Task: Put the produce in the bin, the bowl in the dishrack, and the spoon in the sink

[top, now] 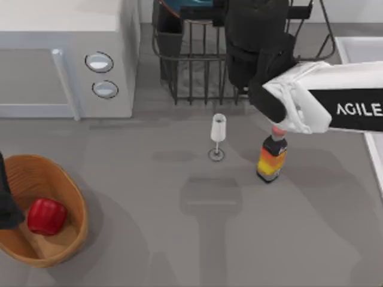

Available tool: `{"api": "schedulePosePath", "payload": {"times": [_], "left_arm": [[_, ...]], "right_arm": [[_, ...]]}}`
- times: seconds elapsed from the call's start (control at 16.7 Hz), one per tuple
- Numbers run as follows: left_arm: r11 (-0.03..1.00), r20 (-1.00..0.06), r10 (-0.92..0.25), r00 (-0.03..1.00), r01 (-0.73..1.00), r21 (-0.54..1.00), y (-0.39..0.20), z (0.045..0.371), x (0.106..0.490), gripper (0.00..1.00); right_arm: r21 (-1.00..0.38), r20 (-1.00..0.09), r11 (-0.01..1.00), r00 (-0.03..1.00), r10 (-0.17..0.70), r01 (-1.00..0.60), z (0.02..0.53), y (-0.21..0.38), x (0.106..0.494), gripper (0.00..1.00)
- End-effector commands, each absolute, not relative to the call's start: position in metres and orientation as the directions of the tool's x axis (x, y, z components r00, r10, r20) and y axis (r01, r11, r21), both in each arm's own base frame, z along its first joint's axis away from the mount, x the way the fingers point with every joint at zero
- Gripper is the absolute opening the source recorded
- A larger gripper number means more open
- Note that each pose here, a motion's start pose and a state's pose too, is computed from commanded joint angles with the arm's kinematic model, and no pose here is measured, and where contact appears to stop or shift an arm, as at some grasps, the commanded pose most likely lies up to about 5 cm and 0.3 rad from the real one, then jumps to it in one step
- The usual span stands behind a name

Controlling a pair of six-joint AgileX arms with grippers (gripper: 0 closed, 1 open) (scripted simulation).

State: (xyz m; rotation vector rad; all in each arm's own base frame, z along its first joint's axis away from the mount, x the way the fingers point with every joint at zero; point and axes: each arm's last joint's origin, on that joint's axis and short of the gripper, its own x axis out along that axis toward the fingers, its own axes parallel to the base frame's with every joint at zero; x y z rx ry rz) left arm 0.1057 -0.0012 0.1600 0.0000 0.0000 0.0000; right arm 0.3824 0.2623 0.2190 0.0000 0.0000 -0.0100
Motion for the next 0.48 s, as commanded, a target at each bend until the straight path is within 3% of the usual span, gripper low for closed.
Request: {"api": "schedulePosePath", "payload": {"times": [0.18,0.48], "left_arm": [[1.000,0.000,0.000,1.000,0.000,0.000,-0.0012,0.1600,0.1057,1.00],[1.000,0.000,0.000,1.000,0.000,0.000,-0.0012,0.1600,0.1057,1.00]], "right_arm": [[0.000,0.000,1.000,1.000,-0.010,0.010,0.2190,0.2623,0.3824,0.00],[0.000,0.000,1.000,1.000,-0.010,0.010,0.2190,0.2623,0.3824,0.38]]}}
